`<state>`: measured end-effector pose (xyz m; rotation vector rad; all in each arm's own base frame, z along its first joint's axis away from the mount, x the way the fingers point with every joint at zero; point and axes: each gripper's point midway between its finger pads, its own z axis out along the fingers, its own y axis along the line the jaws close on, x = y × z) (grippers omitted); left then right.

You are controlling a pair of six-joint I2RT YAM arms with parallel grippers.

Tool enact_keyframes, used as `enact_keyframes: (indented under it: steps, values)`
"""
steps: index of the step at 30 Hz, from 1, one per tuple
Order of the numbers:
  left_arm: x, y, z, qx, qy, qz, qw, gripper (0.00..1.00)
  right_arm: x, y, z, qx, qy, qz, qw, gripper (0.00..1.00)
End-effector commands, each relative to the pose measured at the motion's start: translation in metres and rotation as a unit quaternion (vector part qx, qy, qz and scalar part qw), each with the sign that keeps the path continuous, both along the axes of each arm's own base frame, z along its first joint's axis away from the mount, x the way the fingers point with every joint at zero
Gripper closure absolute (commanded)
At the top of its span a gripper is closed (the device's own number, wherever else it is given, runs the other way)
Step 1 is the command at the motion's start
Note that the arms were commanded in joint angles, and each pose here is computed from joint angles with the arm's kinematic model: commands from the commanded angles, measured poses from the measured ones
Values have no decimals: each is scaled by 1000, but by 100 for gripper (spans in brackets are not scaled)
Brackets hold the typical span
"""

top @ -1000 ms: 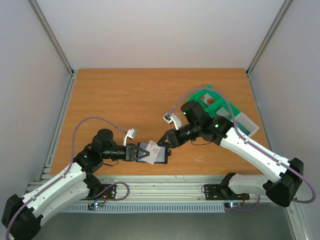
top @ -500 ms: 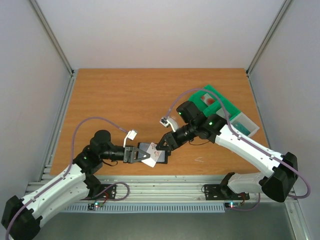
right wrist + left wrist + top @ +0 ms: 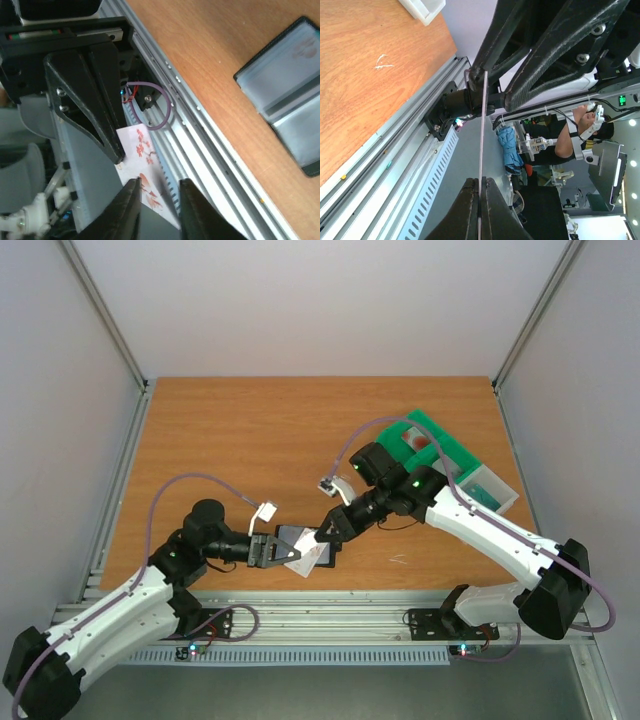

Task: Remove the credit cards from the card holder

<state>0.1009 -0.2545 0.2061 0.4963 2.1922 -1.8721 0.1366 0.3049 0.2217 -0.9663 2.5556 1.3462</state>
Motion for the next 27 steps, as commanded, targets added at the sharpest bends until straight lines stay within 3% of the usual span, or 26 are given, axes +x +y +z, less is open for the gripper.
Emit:
enact_keyframes:
  steps: [1,4,14,18,22,27]
  values:
    - [-1,-3,14,-18,-32,-13,999,100,-6,3,19,36,-6,22,999,85]
    - [0,-4,14,-17,-34,-9,999,100,-10,3,21,47,-6,27,998,94]
    - [2,-2,13,-11,-37,-1,999,96,-17,6,16,72,20,39,996,99]
    - [4,-1,9,2,-34,10,999,78,-9,2,10,50,-2,13,999,99]
    - [8,5,5,25,-27,36,999,46,-2,0,10,46,-13,-12,999,99]
    - [20,17,3,74,-49,92,992,20,13,-7,4,34,-19,-54,998,99]
